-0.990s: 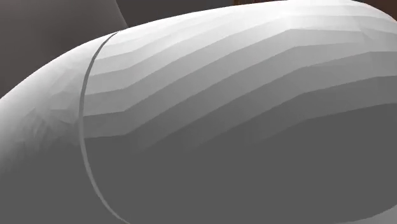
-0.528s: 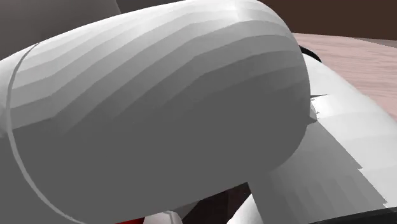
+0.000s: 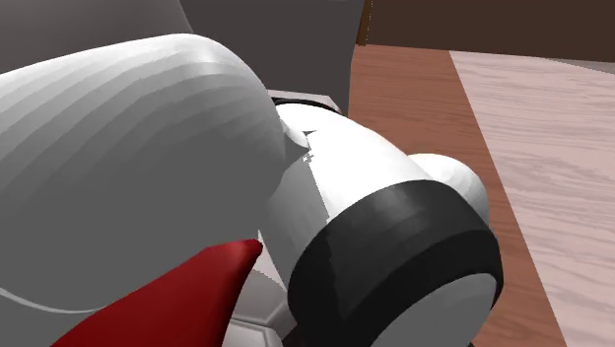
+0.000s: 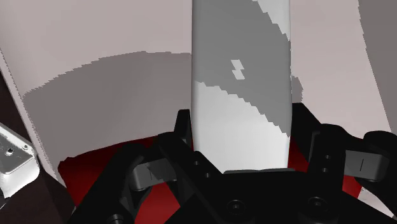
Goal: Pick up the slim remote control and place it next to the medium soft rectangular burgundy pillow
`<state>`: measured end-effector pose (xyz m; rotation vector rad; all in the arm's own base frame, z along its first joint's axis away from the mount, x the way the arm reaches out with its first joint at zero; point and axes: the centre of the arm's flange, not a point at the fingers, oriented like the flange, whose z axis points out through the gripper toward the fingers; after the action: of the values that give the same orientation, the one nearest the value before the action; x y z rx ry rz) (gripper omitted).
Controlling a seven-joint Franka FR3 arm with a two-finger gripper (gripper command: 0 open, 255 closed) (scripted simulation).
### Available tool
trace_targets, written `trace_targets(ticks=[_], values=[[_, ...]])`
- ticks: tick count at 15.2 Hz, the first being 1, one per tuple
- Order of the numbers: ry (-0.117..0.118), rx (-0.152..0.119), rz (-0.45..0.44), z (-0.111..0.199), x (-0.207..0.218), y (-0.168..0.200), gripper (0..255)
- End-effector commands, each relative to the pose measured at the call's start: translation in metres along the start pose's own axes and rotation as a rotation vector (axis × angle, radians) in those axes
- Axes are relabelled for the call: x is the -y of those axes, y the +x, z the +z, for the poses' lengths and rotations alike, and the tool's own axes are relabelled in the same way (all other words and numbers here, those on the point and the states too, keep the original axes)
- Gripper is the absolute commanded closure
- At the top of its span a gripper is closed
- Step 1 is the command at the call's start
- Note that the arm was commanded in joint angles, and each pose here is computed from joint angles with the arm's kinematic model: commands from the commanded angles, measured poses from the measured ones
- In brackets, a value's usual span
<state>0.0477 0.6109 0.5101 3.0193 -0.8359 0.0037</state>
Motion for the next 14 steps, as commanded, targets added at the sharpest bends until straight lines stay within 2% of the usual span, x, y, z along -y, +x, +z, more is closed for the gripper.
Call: trace_targets(ticks=[1, 5, 14], values=[[0.001, -0.001, 0.003, 0.000, 0.004, -0.026, 255], [0.001, -0.001, 0.003, 0.000, 0.015, -0.082, 255], [0.001, -0.001, 0.003, 0.048, 0.015, -0.082, 255]])
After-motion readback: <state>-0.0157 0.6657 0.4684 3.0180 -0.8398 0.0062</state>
